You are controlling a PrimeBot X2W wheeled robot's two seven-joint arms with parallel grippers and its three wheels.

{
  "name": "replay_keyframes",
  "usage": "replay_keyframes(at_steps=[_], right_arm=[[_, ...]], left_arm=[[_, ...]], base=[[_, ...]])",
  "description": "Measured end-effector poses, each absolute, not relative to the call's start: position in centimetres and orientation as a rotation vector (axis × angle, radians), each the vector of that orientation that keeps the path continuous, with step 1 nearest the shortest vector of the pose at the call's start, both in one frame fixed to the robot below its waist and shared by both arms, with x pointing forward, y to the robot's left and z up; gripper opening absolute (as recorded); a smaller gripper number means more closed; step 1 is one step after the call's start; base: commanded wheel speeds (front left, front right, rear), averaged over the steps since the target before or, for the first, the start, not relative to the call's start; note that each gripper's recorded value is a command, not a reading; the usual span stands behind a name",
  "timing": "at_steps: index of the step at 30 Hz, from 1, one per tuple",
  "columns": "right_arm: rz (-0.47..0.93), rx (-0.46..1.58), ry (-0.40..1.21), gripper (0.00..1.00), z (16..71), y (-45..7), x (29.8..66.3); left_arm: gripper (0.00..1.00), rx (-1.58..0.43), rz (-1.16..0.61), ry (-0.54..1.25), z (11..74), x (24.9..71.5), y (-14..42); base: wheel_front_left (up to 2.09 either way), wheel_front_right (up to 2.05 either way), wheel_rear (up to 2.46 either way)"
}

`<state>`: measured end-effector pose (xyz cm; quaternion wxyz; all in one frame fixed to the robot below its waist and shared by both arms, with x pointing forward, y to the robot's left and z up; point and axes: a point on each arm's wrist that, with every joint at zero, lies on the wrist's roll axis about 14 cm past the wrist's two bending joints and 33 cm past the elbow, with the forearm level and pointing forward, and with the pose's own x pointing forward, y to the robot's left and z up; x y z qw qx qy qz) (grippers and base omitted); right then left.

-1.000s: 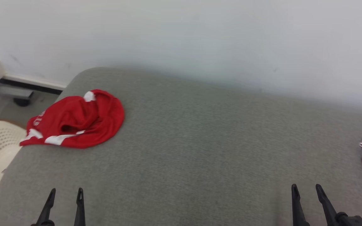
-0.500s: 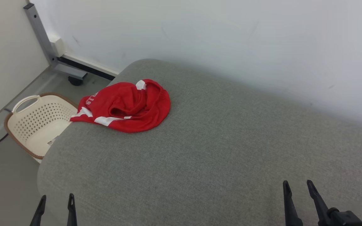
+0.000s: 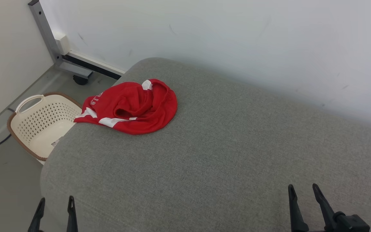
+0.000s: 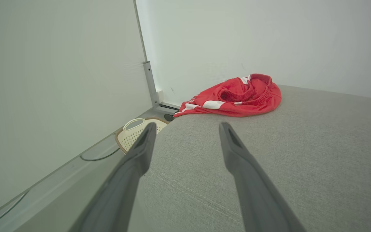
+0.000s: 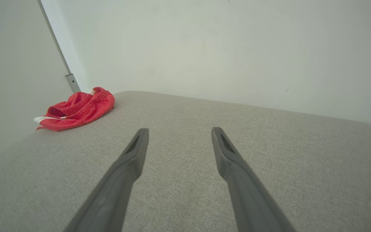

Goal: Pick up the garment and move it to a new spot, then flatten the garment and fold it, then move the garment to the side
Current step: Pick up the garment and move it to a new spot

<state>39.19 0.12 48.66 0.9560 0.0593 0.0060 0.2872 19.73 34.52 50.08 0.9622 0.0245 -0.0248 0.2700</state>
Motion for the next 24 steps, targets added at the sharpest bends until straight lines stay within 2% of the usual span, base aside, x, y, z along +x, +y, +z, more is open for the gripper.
replay_keyframes(at_steps=[6,11,18,24], right_arm=[[0.583,0.125,-0.006,1.0,49.2,0.1,39.1],[0.574,0.134,-0.076,1.0,51.4,0.1,40.2],[0.535,0.151,-0.14,1.0,53.2,-1.1,41.7],[0.478,0.161,-0.131,1.0,52.3,-3.3,42.7]], left_arm=[[1.0,0.066,0.514,-0.089,51.9,21.5,35.4],[1.0,0.106,0.472,-0.169,55.6,25.0,37.0],[1.0,0.147,0.378,-0.232,60.3,32.6,37.9],[1.0,0.168,0.251,-0.172,60.9,40.5,36.3]], base=[[0.0,0.0,0.0],[0.0,0.0,0.0],[0.0,0.0,0.0],[0.0,0.0,0.0]])
